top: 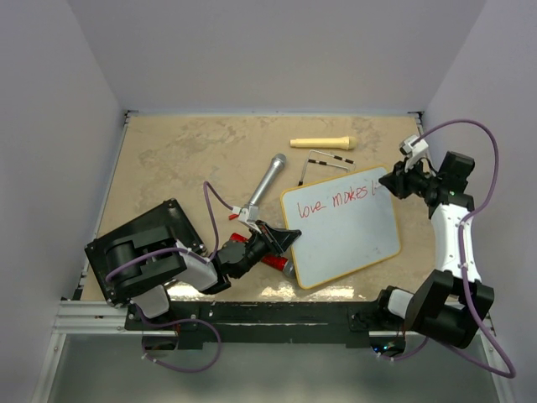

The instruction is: Write a sentence on the whiteboard

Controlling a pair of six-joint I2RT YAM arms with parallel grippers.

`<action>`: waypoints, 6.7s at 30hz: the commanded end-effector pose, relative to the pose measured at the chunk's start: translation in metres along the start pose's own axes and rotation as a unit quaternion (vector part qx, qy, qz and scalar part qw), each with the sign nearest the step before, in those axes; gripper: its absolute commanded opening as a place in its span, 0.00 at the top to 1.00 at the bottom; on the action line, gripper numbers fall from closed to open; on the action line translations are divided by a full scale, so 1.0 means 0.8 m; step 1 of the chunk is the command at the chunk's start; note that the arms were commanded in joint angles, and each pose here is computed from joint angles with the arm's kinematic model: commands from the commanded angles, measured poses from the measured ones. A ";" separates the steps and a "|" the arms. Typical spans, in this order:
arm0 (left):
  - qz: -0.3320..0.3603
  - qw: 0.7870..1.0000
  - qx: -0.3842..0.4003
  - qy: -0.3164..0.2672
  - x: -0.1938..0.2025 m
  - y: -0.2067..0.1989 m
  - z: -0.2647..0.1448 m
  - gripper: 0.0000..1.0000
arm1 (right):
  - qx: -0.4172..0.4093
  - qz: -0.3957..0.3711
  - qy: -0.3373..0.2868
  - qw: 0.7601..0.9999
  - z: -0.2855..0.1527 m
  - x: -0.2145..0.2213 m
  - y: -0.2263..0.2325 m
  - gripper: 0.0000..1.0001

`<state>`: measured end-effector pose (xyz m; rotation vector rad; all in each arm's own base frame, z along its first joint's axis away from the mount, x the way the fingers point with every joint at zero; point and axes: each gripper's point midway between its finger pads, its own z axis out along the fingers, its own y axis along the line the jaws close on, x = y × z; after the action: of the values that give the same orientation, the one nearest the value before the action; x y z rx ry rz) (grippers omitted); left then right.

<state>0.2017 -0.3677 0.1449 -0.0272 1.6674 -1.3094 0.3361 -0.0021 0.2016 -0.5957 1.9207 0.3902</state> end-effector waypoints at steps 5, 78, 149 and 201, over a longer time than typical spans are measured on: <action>0.075 0.996 -0.023 0.037 0.023 0.032 -0.010 1.00 | 0.036 -0.017 -0.012 0.999 -0.002 -0.014 -0.019 1.00; 0.073 0.997 -0.012 0.037 0.022 0.029 -0.010 1.00 | -0.045 -0.046 0.046 0.997 -0.006 0.011 0.012 1.00; 0.071 0.997 -0.008 0.038 0.022 0.031 -0.012 1.00 | -0.003 -0.029 0.069 0.997 0.006 0.031 -0.018 1.00; 0.029 0.999 -0.032 -0.013 0.000 0.037 -0.013 1.00 | -0.257 -0.117 -0.018 0.959 -0.035 -0.006 0.171 1.00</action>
<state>0.2055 -0.3581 0.1327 -0.1094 1.7002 -1.3228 0.2444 0.0882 0.2134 -1.1098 1.7379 0.7041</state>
